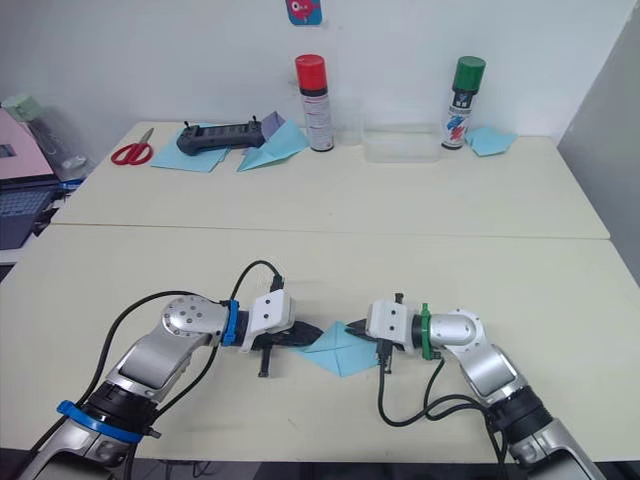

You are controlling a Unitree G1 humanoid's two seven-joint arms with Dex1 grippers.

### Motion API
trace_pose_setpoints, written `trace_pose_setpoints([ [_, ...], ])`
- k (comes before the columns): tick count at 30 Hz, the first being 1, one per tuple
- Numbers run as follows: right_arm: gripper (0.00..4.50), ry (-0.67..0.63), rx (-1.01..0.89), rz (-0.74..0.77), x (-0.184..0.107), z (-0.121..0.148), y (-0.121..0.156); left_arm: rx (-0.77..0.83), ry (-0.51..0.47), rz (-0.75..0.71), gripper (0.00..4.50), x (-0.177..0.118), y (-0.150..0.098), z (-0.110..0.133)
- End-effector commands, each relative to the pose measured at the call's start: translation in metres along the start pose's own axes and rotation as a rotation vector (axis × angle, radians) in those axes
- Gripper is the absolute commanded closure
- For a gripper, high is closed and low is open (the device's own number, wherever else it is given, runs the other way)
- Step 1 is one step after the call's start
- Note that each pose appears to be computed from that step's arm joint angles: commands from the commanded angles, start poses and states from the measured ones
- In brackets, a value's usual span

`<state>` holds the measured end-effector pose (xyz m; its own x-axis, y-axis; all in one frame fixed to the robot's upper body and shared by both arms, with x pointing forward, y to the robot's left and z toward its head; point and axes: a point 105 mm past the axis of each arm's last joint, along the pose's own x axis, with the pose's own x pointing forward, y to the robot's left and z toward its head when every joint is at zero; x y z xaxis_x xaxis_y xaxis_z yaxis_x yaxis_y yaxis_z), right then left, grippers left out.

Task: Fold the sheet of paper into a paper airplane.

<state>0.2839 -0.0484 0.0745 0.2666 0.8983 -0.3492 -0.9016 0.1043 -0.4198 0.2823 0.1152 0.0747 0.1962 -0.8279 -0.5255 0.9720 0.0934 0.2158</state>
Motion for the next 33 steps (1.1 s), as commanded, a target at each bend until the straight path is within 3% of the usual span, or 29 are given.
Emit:
trace_pose_setpoints([
  [1,4.48,0.012,-0.013,-0.015,0.001,0.001,-0.006,-0.033,0.072,-0.026,4.5,-0.003,-0.007,-0.017],
  [4,4.48,0.021,-0.032,0.017,0.004,0.0,-0.001,0.029,0.099,0.031,4.5,-0.018,0.009,-0.011],
  [6,4.48,0.016,-0.042,0.027,0.004,0.001,0.001,0.058,0.019,0.097,4.5,-0.028,0.023,0.02],
  [9,4.48,0.009,-0.039,0.034,0.005,0.002,0.003,0.054,-0.08,0.086,4.5,-0.026,0.017,0.052],
  [12,4.48,0.01,-0.036,0.035,0.006,0.002,0.003,0.025,-0.08,0.051,4.5,-0.018,0.004,0.05],
  [18,4.48,0.004,-0.036,0.032,0.006,0.004,0.002,0.006,0.021,0.059,4.5,-0.006,-0.007,0.02],
  [24,4.48,-0.018,0.015,0.034,0.003,0.008,0.001,-0.04,0.053,0.038,4.5,0.001,-0.015,0.001],
  [30,2.43,-0.067,0.066,-0.047,-0.01,0.023,-0.019,-0.089,0.047,0.027,4.5,0.006,-0.02,-0.006],
  [33,1.37,-0.152,0.098,-0.073,-0.021,0.04,-0.028,-0.096,0.049,0.025,4.5,0.008,-0.023,-0.009],
])
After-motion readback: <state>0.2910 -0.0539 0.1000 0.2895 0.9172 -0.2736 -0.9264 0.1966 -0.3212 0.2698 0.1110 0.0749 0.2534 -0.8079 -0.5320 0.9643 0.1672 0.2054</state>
